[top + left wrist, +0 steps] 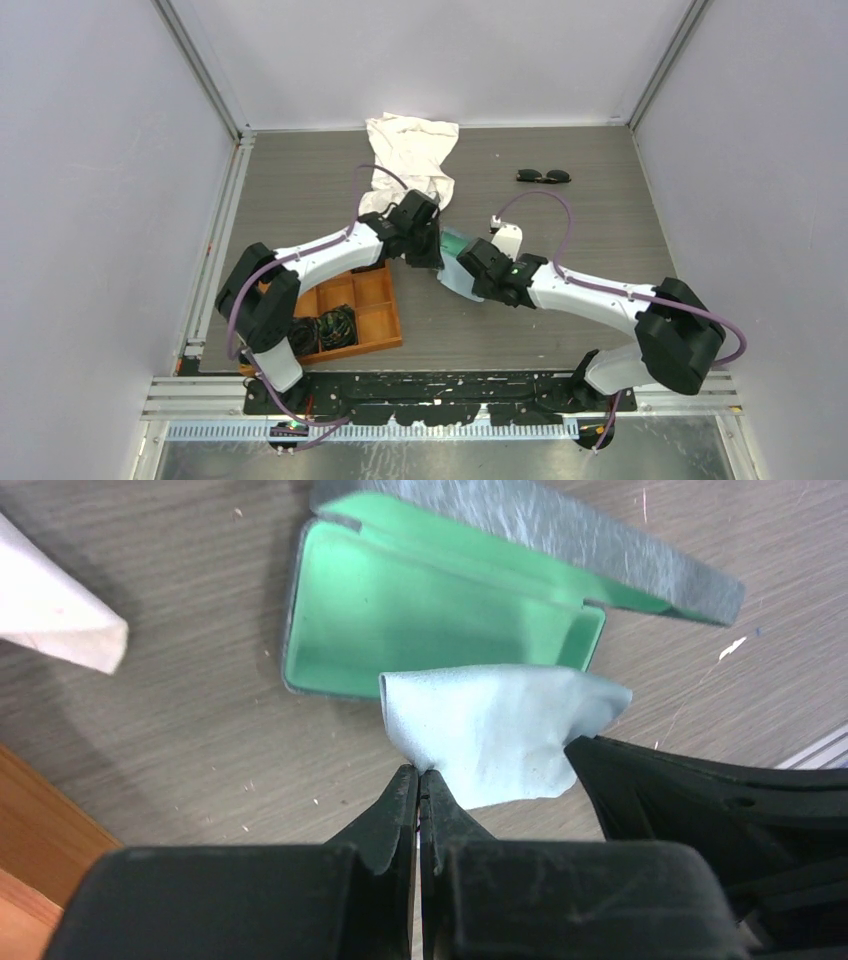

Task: Organize the sunglasses
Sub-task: Place the glasses cleaning cloth in the sunglasses case.

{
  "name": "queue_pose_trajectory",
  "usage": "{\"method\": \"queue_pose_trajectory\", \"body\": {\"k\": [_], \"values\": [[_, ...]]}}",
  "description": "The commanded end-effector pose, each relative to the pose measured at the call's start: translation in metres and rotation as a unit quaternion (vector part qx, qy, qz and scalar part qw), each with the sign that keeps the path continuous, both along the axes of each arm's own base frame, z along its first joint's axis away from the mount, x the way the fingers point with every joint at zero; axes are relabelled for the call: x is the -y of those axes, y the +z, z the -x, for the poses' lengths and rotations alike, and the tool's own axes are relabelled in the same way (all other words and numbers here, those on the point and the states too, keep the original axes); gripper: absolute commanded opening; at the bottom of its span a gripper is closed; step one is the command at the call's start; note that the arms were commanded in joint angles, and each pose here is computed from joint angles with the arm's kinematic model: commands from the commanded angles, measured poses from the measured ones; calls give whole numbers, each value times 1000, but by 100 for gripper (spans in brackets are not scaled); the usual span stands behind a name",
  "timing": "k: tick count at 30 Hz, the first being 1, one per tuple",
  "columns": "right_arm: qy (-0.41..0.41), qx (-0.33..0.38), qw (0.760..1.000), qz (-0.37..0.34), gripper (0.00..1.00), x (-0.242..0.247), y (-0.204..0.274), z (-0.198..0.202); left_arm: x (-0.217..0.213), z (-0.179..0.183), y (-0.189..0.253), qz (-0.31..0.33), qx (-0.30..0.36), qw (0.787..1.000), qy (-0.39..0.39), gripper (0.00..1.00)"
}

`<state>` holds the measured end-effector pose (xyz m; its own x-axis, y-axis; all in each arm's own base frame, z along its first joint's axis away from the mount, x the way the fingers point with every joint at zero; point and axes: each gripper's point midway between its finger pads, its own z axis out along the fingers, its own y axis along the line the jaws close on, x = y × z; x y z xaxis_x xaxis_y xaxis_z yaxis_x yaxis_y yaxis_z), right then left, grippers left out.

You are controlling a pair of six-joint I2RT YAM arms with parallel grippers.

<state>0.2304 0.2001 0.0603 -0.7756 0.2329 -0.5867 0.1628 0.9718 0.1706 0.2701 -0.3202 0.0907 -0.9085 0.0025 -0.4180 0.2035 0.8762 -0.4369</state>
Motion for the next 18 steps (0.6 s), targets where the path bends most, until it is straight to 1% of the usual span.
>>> {"method": "queue_pose_trajectory", "body": {"k": [1, 7, 11, 16, 18], "values": [[-13, 40, 999, 14, 1, -5, 15, -27, 1, -18, 2, 12, -5, 1000, -13, 0], [-23, 32, 999, 32, 1, -2, 8, -41, 2, -35, -4, 9, -7, 1000, -19, 0], [-25, 26, 998, 47, 0, 1, 5, -46, -1, -44, -11, -21, -7, 999, -24, 0], [-25, 19, 998, 59, 0, 3, -2, -52, 2, -54, -14, -29, 4, 999, -24, 0], [-26, 12, 998, 61, 0, 4, -7, -53, 3, -56, -21, -37, -3, 999, -28, 0]]}}
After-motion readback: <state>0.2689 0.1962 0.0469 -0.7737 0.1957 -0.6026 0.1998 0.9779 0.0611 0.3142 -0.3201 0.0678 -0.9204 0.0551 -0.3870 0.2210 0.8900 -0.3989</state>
